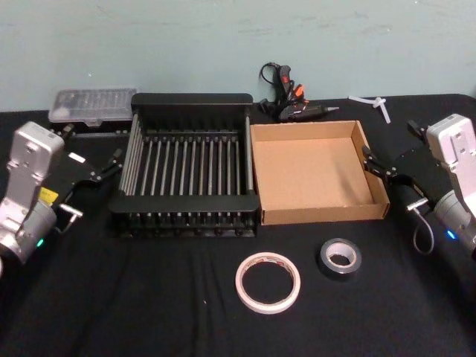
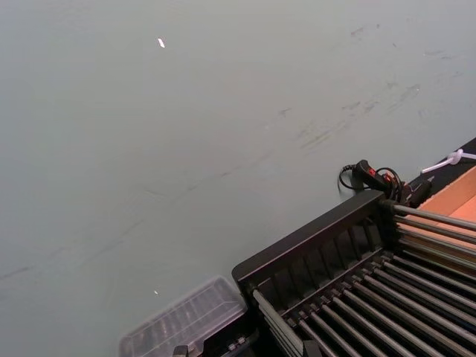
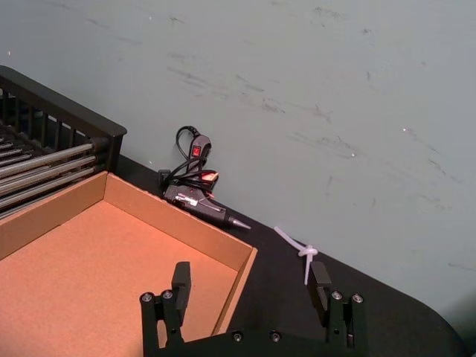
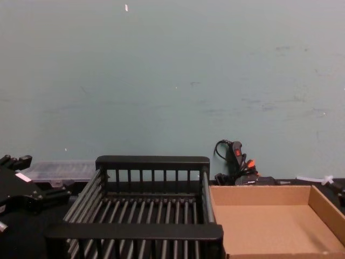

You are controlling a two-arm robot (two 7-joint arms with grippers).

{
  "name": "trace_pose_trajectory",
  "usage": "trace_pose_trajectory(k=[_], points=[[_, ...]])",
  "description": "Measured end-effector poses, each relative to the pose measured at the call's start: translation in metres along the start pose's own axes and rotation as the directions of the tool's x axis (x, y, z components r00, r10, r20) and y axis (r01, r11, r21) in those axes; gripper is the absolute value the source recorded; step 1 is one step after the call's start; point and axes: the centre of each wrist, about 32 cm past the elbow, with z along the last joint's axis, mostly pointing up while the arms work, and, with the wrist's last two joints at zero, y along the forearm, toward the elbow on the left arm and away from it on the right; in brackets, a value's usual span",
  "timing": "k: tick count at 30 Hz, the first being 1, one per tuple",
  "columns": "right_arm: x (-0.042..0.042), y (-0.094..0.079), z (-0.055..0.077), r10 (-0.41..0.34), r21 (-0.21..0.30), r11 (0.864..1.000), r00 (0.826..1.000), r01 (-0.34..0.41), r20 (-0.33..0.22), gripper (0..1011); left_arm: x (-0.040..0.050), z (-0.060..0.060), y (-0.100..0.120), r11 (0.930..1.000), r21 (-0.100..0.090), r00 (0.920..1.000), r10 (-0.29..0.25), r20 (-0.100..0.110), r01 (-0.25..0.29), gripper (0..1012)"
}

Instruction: Pick up the white tape and place it into the black box , Pick up the silver tape and place it into the brown box.

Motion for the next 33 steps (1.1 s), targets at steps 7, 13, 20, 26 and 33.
trace_pose_trajectory(k=[7, 13, 20, 26, 33], points=[[0.0000, 0.0000, 0.0000, 0.000, 0.000, 1.000, 1.000, 0.000, 0.000, 1002, 0.0000, 0.0000, 0.0000, 1.0000, 0.000, 1.0000, 0.000, 0.000, 0.000, 1001], [0.0000, 0.0000, 0.0000, 0.000, 0.000, 1.000, 1.000, 0.000, 0.000, 1002, 0.0000, 0.0000, 0.0000, 1.0000, 0.000, 1.0000, 0.000, 0.000, 0.000, 1001], [0.0000, 0.0000, 0.0000, 0.000, 0.000, 1.000, 1.000, 0.000, 0.000, 1002, 0.0000, 0.0000, 0.0000, 1.0000, 0.000, 1.0000, 0.000, 0.000, 0.000, 1001], [0.0000, 0.0000, 0.0000, 0.000, 0.000, 1.000, 1.000, 0.000, 0.000, 1002, 0.0000, 0.0000, 0.0000, 1.0000, 0.000, 1.0000, 0.000, 0.000, 0.000, 1001], [0.0000, 0.0000, 0.0000, 0.000, 0.000, 1.000, 1.000, 0.000, 0.000, 1002, 0.0000, 0.0000, 0.0000, 1.0000, 0.000, 1.0000, 0.000, 0.000, 0.000, 1001]])
